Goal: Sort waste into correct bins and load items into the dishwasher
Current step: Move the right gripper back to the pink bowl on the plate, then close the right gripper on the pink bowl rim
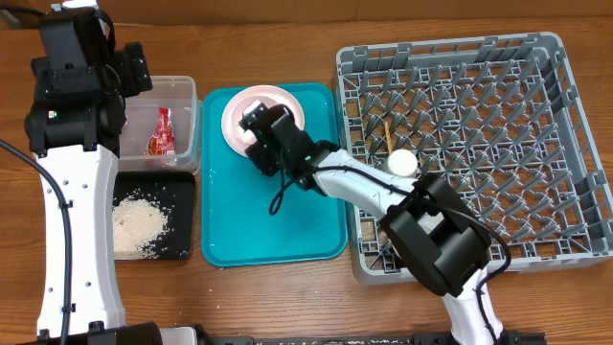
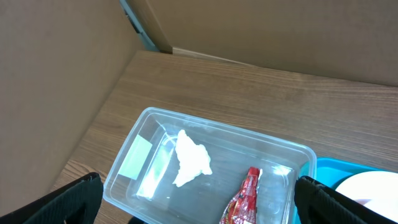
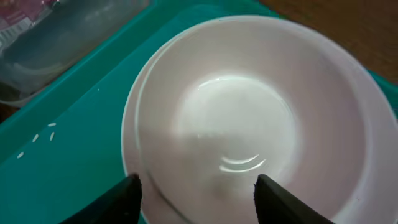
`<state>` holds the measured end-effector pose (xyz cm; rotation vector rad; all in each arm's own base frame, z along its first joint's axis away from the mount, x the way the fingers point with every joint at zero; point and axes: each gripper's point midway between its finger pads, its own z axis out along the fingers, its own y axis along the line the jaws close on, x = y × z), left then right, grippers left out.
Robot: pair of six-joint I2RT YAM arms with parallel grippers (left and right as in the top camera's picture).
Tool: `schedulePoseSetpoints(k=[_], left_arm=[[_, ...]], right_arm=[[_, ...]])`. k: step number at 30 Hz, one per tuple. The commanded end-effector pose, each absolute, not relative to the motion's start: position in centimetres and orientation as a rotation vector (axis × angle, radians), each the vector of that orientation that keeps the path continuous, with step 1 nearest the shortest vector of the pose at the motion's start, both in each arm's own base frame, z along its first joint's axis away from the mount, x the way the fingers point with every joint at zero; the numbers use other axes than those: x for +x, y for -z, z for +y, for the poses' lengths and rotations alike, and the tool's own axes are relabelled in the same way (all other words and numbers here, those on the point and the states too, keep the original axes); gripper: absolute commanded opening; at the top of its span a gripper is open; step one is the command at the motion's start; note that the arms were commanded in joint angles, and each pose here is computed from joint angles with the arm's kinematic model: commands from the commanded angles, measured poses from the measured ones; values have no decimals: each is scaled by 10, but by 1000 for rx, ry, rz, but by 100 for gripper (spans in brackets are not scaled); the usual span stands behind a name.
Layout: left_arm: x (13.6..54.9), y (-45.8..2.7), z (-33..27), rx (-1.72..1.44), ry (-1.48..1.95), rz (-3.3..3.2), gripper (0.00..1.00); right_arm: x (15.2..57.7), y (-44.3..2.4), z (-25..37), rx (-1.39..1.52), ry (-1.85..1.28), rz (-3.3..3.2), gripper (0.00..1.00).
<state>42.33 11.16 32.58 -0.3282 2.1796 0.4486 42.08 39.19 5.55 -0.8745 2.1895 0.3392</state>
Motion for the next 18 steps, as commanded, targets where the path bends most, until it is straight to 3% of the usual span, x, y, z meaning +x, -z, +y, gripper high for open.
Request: schedulePoseSetpoints(k=[1, 18], left_arm=[[425, -332, 111, -338, -436, 2161, 100], [425, -332, 111, -338, -436, 2161, 100]], right_arm=[[434, -66, 387, -841, -329, 2164, 56], [422, -71, 409, -1135, -356, 1981, 54]])
